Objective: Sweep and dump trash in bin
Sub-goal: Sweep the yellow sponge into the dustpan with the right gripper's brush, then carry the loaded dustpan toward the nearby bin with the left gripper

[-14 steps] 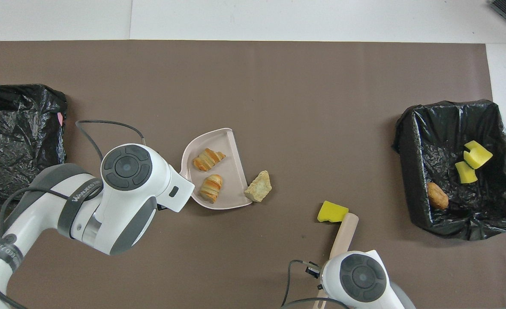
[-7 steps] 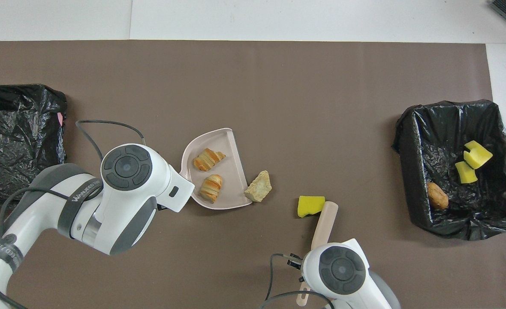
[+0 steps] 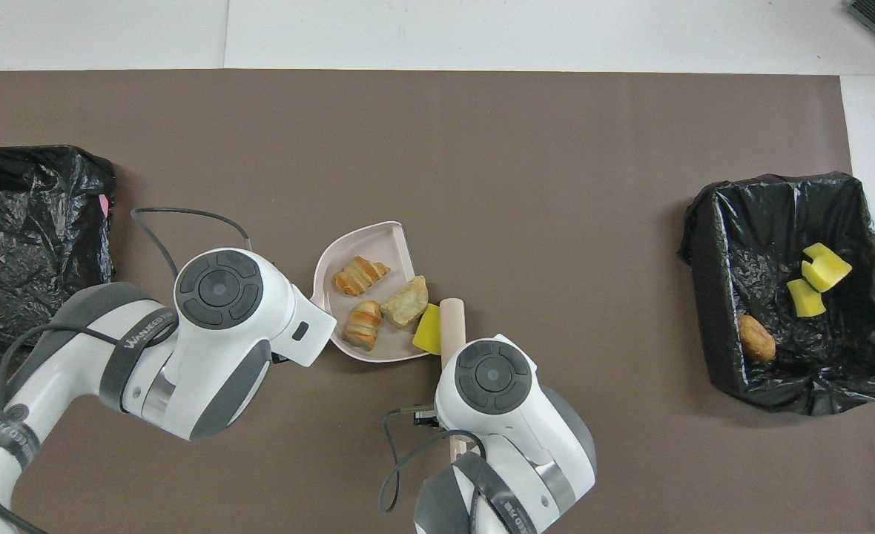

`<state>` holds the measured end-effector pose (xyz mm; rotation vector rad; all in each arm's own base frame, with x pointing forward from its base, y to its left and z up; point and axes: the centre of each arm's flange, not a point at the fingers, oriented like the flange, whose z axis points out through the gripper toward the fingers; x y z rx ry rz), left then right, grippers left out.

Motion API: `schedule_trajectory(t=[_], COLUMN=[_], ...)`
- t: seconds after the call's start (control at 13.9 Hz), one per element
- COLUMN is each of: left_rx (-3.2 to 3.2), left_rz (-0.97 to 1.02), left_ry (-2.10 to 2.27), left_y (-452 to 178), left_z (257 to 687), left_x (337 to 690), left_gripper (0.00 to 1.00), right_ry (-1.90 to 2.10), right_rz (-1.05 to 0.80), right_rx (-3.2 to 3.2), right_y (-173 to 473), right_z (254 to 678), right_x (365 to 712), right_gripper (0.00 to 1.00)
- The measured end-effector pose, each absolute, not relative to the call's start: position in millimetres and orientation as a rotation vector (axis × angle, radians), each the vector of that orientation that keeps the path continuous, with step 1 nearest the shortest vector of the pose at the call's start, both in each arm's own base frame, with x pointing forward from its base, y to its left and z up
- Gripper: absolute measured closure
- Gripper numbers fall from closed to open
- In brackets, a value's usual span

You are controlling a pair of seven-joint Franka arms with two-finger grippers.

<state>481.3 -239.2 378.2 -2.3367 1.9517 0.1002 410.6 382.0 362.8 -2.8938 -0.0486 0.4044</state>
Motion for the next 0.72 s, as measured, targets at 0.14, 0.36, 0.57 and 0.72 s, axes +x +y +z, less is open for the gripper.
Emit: schedule_trajectory(t=[0.14,0.36,0.57,0.72], left_rx=[-2.341,-2.431,-2.561,-2.624], left_rz=[0.1,0.086,0.046,-0.006], left_ry=[1.947,1.921,1.861,1.82], left_y=[-238,-235,-222,-215], left_z=[378,378,379,382], left_x=[482,483,491,497], left_gripper=[0.68,0.68,0.68,0.68], right_ry=[-0.018,-0.025,-0.018,-0.023], right_rz=[0.402,0.471,0.528,0.516], right_rx=[-2.83,-2.834,-2.898,-2.953], right_y=[396,393,353,328], right_z=[376,383,404,423], right_x=[424,426,438,443], right_gripper=[0.74,0.74,0.74,0.74])
